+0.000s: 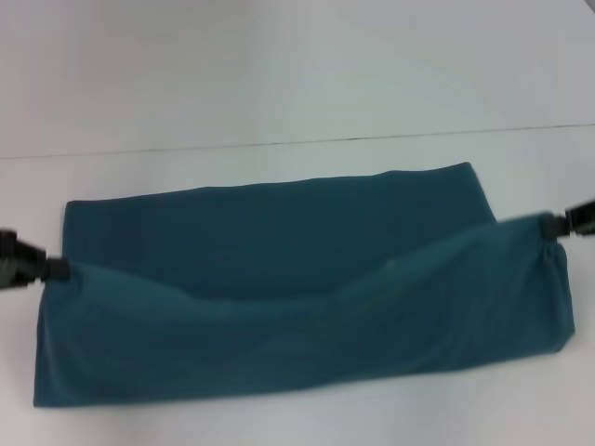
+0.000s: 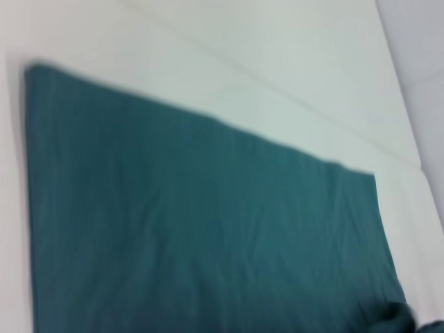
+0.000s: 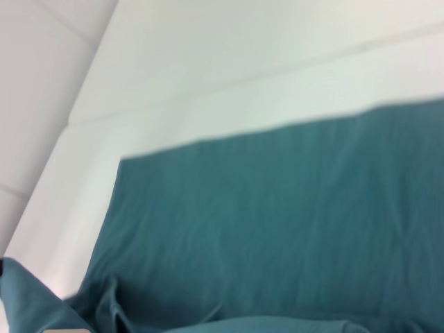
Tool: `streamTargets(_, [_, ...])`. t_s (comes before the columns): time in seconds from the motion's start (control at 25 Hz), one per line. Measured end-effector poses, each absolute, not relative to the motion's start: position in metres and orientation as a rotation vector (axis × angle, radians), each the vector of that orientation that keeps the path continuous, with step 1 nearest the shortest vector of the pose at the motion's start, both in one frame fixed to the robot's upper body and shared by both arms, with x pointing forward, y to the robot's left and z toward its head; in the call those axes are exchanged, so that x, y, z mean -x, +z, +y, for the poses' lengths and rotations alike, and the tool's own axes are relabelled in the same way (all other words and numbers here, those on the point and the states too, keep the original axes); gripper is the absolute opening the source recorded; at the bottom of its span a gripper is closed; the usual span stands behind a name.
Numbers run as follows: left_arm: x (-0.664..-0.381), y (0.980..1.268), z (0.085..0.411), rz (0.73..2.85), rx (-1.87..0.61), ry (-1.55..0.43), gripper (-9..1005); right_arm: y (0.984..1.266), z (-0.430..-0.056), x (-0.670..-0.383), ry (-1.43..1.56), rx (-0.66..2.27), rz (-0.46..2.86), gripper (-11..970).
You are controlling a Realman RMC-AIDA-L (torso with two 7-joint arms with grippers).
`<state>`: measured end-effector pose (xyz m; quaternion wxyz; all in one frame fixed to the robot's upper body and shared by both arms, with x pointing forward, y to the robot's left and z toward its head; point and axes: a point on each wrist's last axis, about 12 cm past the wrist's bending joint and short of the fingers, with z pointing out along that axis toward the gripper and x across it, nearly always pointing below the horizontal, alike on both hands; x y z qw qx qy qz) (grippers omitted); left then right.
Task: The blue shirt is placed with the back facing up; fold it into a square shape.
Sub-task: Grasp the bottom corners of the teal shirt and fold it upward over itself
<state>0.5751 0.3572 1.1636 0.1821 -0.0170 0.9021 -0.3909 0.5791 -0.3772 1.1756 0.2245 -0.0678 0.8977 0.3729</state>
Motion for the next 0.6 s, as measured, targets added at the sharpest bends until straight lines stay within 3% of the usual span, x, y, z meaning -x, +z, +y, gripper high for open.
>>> streamTargets(0.4, [-0.608,1.186,0.349,2.503,0.097,-0.982,37,1.191,-0.384,-0.609,0.912,0.041,2.321,110])
streamTargets(0.6, [-0.622,1.188,0.345,2.487,0.114,-0.914,38,1.186,-0.380,-0.620,0.847,-0.041,2.276,116])
